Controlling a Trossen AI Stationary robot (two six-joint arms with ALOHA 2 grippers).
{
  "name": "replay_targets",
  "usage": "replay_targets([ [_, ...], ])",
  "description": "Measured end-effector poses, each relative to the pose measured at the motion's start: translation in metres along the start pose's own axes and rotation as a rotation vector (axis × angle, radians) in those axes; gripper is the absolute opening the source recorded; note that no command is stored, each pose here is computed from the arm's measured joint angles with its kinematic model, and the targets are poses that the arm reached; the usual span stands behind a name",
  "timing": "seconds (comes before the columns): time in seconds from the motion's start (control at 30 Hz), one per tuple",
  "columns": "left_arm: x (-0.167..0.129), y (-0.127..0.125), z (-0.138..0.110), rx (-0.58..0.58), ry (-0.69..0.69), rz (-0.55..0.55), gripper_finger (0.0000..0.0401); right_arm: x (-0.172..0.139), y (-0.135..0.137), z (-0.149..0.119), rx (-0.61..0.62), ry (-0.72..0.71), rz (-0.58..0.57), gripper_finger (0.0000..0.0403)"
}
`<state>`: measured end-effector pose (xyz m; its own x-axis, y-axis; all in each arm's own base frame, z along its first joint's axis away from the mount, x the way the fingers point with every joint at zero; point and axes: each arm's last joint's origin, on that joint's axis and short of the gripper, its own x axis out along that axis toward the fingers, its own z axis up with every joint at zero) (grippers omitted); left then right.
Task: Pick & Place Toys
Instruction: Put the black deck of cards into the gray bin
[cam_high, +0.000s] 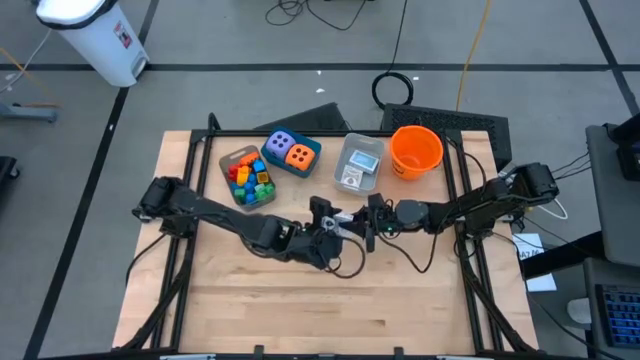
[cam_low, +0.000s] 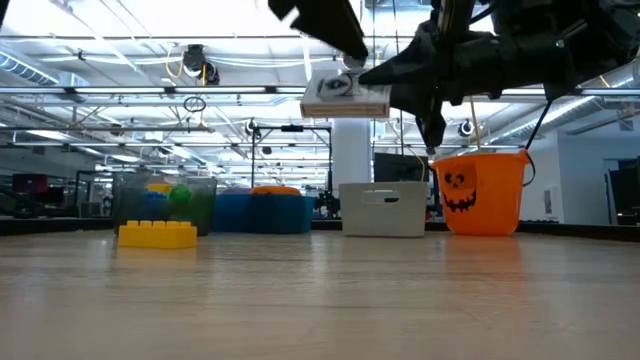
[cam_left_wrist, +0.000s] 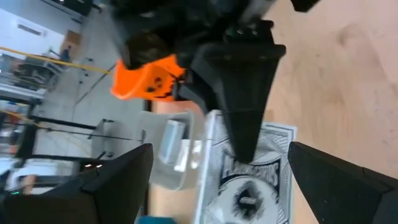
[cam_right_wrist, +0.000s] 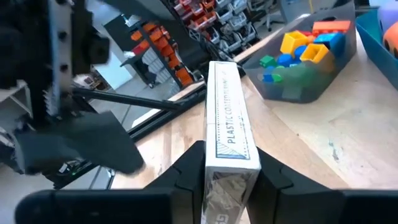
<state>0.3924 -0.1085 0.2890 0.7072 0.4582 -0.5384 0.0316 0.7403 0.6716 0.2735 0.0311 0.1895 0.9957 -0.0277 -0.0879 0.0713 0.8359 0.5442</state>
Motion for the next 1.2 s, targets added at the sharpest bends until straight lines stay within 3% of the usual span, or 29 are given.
replay_targets([
  [0.2,-0.035,0.007,0.012,0.04,0.046,0.072,0.0372,0.0,-0.001,0.002,-0.069,-0.008,0.0,0.0073],
  [0.33,-0.066,0.018,0.007,-0.019,0.077,0.072,0.0358,0.001,-0.009,0.007,-0.117,-0.016,-0.036,0.0071],
  [0.6,-0.129,0.051,-0.026,-0.309,0.146,0.009,0.0327,-0.007,-0.039,0.038,-0.154,-0.072,-0.174,0.0074],
  [0.73,-0.147,0.059,-0.039,-0.398,0.15,-0.029,0.0316,-0.018,-0.059,0.06,-0.145,-0.063,-0.234,0.0071],
  [0.93,-0.15,0.049,-0.055,-0.417,0.154,-0.031,0.0319,-0.03,-0.086,0.088,-0.17,0.01,-0.409,0.0068],
  [1.2,-0.115,0.011,-0.079,-0.386,0.2,0.001,0.0319,-0.013,-0.093,0.12,-0.34,0.259,-0.663,0.0065],
])
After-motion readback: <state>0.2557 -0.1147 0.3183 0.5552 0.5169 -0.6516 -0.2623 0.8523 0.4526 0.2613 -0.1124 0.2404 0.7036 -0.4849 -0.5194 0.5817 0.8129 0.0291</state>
